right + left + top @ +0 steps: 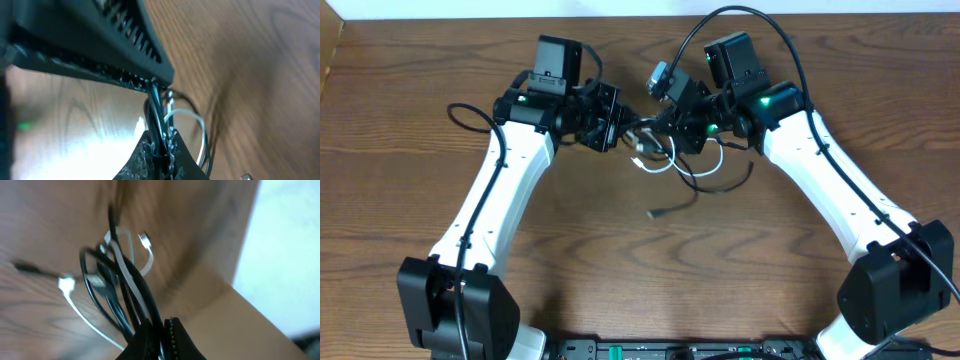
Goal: Untangle cables
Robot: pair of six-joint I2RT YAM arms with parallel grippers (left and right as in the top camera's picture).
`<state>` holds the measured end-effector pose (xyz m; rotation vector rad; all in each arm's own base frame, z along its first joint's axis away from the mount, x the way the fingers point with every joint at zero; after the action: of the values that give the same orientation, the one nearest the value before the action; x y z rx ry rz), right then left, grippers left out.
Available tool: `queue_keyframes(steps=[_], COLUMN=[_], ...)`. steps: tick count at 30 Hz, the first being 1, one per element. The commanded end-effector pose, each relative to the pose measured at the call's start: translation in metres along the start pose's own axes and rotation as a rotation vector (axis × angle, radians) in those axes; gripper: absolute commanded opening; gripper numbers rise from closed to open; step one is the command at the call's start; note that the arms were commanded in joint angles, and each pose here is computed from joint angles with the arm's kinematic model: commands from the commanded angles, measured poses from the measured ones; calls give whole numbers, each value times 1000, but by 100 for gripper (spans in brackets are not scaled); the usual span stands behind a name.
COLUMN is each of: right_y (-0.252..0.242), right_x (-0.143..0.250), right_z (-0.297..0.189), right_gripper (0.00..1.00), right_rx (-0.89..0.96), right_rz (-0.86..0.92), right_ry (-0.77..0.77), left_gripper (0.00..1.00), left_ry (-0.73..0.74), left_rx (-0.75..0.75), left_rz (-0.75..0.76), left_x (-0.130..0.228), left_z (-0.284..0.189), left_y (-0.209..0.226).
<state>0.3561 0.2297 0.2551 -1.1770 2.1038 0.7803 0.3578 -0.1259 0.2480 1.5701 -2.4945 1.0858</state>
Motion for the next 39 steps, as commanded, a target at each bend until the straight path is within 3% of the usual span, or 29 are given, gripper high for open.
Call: queue_keyframes(steps=[1,16,26,31,39], right_y=[0,-24,-74,-80,-80], right_x=[-18,-18,6,9,9], right_z=[-41,-89,-120,-126,-126], right_gripper=[1,1,1,1,24], right_rx=[90,186,554,581,580], right_rz=[33,185,558,580,567], right_ry=[-87,-182,-194,-200,-196], left_gripper=[8,8,8,8,8], left_ry=[-242,-325,-324,-321,-298], left_rx=[-77,-164,-169,-181,-161], left_rz=[-32,76,75,71,74], left_x=[-24,-31,-31,-31,-29], left_z=[-7,-10,-10,-10,-9], left_y=[12,23,24,26,23])
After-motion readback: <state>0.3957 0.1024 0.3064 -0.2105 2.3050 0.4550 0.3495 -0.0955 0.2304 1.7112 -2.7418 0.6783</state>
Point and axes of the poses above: each gripper's point midway between its finger pads, its own z axis out along the fingers, its own y axis along the line the jaws close on, x = y × z, the point moved 8 cm from there along -z, back along the fingers
